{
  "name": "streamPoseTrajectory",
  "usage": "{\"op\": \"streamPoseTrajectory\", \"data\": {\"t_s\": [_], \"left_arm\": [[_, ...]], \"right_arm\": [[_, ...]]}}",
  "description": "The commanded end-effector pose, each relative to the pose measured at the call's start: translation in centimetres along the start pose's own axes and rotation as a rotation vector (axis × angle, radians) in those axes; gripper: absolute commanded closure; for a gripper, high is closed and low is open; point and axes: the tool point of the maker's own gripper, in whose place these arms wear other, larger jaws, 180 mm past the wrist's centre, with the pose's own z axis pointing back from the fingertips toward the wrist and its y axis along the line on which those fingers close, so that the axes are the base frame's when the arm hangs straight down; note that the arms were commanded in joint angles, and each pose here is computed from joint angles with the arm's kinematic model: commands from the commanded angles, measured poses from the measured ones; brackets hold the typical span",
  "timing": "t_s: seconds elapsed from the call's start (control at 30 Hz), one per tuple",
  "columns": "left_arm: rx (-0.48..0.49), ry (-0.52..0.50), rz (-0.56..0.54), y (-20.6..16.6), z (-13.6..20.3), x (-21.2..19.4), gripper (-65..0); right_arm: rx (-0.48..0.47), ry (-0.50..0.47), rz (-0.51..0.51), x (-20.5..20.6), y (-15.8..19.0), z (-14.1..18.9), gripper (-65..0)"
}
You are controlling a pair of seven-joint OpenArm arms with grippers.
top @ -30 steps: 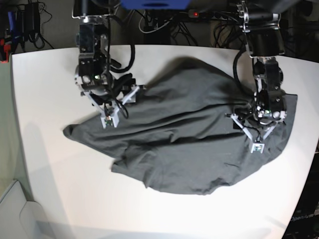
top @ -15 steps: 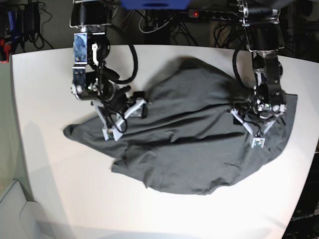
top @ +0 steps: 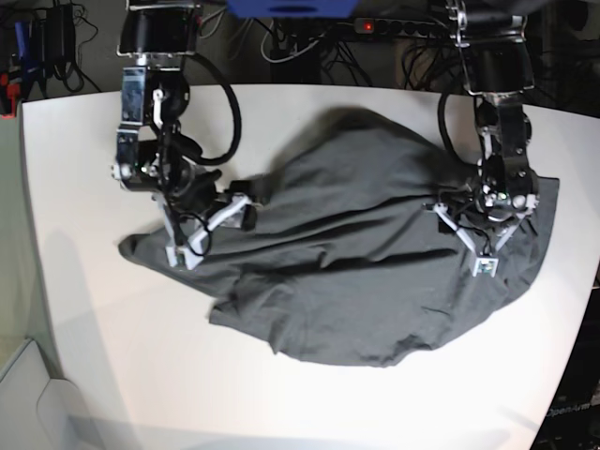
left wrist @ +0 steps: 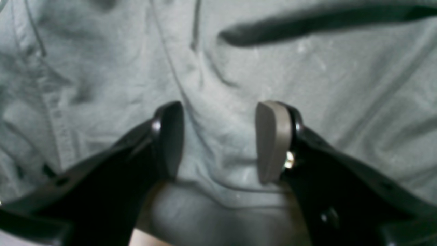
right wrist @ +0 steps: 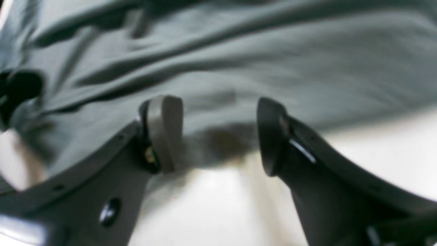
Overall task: Layout the t-shirt on the table in an organized manner, then fold the t-shirt properly
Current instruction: 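Grasp the grey shirt fabric with both grippers at opposite edges, then swing the right gripper across toward the left gripper, folding fabric over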
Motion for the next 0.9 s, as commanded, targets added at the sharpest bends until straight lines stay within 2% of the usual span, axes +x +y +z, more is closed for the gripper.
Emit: {"op": "streamPoseTrajectory", "data": {"t_s": [0.0, 0.17, 0.33, 0.57, 0.77, 0.87], "left_arm": [[0.016, 0.007, -0.011, 0.5, 0.2, 0.3, -33.4], [0.013, 0.004, -0.012, 0.4, 0.2, 0.5, -33.4], [0.013, 0.001, -0.012, 0.4, 0.2, 0.6, -33.4], [0.015, 0.004, -0.013, 0.4, 0.2, 0.5, -33.4], [0.014, 0.010, -0.012, 0.4, 0.2, 0.2, -33.4], [0.012, 0.012, -0.012, 0.4, 0.2, 0.2, -33.4]], "right_arm": [[0.003, -0.048, -0.007, 1.4, -0.1, 0.5, -36.0], [-0.045, -0.053, -0.033, 1.4, -2.5, 1.0, -36.1], [-0.039, -0.040, -0.036, 1.2, -2.3, 0.7, -36.1], [-0.033, 0.034, -0.080, -0.2, -2.9, -1.7, -36.1], [-0.012, 0.025, -0.083, 0.9, -2.2, -2.4, -35.7], [0.005, 0.006, -0.088, 1.5, -1.3, -2.3, -30.5]]}}
